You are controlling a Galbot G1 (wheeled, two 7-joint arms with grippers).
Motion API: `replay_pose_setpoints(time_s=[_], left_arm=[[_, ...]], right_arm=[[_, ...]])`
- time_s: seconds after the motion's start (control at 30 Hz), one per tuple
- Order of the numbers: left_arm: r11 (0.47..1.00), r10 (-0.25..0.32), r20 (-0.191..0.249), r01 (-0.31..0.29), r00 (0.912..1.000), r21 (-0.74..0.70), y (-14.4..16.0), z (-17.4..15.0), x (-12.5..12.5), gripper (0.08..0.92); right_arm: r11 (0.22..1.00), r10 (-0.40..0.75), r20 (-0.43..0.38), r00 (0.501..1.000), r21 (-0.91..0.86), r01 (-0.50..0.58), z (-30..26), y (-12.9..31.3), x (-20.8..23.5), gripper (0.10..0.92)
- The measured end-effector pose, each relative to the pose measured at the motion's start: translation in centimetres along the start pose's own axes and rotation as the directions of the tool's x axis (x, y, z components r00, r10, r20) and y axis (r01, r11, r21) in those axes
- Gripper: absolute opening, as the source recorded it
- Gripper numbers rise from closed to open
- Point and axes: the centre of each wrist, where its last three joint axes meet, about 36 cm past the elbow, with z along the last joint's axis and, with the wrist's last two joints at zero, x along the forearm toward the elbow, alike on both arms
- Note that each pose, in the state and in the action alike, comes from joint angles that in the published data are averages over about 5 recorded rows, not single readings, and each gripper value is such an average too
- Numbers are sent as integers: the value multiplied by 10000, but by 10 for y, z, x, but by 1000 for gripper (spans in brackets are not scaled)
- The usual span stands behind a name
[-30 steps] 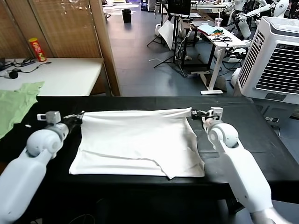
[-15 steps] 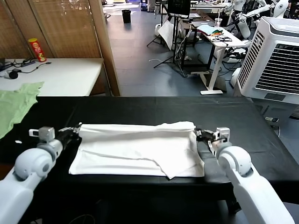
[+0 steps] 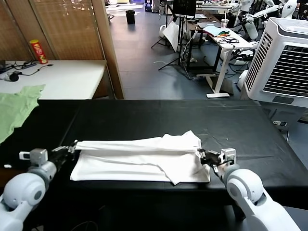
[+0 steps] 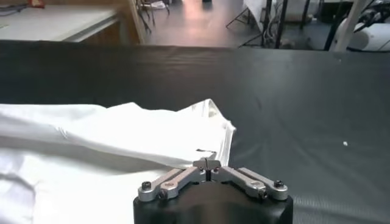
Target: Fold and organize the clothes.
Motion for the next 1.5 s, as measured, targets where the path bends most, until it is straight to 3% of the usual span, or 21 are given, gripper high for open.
replay_pose_setpoints(time_s=[0.37, 0.43, 0.53, 0.63, 0.8, 0.9, 1.0, 1.13, 1.27, 1.5], left_arm=[[9994, -359, -494, 359, 9981, -14, -5, 30, 9, 126], [9992, -399, -628, 400, 9972, 1, -7, 33, 11, 126], [9989, -469, -909, 472, 9948, 11, -11, 35, 15, 153], [9986, -515, -1133, 524, 9922, 47, -15, 35, 19, 273], [9977, -562, -1313, 606, 9897, 302, -22, 31, 29, 557], [9971, -449, -1145, 516, 9924, 565, -25, 25, 33, 710], [9938, -430, -934, 522, 9947, 982, -25, 16, 29, 784], [9871, -460, -538, 536, 9975, 1506, -20, 2, 9, 797], [9821, -404, -206, 434, 9990, 1835, -15, -8, -17, 798], [9716, -286, -340, 357, 9990, 2337, -9, -8, -58, 798]], right_arm=[[9999, 17, -320, 9995, 129, -13, 6, 3, 7, 123], [9999, 42, -298, 9995, 142, -37, 5, 3, 8, 144], [9999, 42, -213, 9998, 142, -39, 2, 2, 11, 258], [9999, 32, -72, 10000, 156, -31, -2, 1, 17, 425], [9997, 131, 337, 9993, 185, -137, -14, -1, 23, 695], [9989, 388, 597, 9975, 253, -404, -20, -3, 17, 779], [9974, 656, 1020, 9926, 241, -684, -27, -5, 3, 795], [9966, 802, 1495, 9855, 66, -821, -37, -4, -25, 798], [9964, 849, 1476, 9854, -151, -836, -41, -1, -56, 798], [9967, 693, 917, 9934, -493, -649, -40, 5, -100, 798]])
